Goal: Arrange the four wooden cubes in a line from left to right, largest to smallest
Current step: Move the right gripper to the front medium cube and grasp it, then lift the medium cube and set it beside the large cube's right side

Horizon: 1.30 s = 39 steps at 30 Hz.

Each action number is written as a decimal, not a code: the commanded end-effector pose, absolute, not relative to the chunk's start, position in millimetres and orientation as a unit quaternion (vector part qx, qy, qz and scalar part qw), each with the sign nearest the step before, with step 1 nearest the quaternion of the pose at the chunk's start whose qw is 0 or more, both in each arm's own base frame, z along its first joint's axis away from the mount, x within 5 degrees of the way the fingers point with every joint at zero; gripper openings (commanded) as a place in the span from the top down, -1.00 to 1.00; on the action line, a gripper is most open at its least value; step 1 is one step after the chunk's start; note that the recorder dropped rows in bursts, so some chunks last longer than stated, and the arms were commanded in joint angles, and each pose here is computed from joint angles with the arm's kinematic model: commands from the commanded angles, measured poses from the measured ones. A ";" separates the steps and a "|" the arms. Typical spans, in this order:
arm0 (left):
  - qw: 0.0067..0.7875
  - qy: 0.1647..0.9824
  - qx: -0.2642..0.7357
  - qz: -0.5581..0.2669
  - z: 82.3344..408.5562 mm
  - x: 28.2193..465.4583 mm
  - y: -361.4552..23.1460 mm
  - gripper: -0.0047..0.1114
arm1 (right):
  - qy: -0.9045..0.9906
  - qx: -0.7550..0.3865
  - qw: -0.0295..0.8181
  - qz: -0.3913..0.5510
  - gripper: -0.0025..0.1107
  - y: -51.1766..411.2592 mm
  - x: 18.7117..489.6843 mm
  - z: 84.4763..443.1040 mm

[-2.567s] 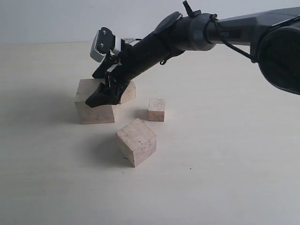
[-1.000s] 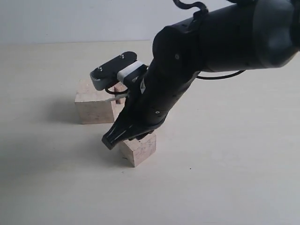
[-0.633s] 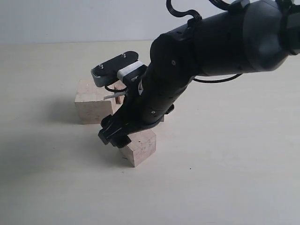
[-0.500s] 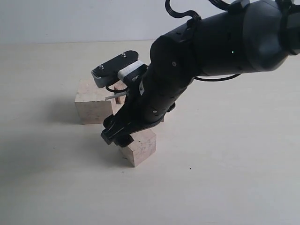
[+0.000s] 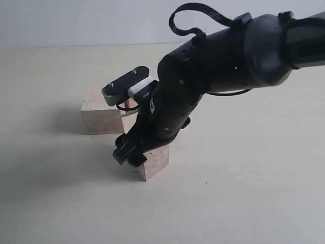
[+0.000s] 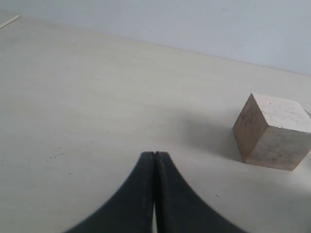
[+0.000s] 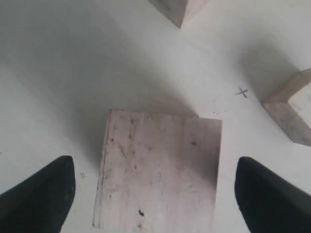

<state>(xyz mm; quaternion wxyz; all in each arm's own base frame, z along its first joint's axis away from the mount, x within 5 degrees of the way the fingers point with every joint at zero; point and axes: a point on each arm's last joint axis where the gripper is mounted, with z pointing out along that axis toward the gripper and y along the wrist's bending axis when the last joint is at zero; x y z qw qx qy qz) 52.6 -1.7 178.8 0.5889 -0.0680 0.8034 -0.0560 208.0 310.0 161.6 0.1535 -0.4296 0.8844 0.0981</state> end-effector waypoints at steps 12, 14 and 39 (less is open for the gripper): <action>0.595 0.799 -0.064 -0.056 179.3 52.7 -2.0 0.92 | 0.898 -0.412 0.134 0.071 0.54 310.3 211.3 145.9; 0.595 0.799 -0.064 -0.056 179.3 52.7 -2.0 0.92 | 0.895 -0.425 0.124 0.062 0.93 311.4 212.2 151.0; 0.595 0.799 -0.064 -0.056 179.3 52.7 -2.0 0.92 | 0.652 -0.675 0.272 0.212 0.96 281.0 321.8 253.1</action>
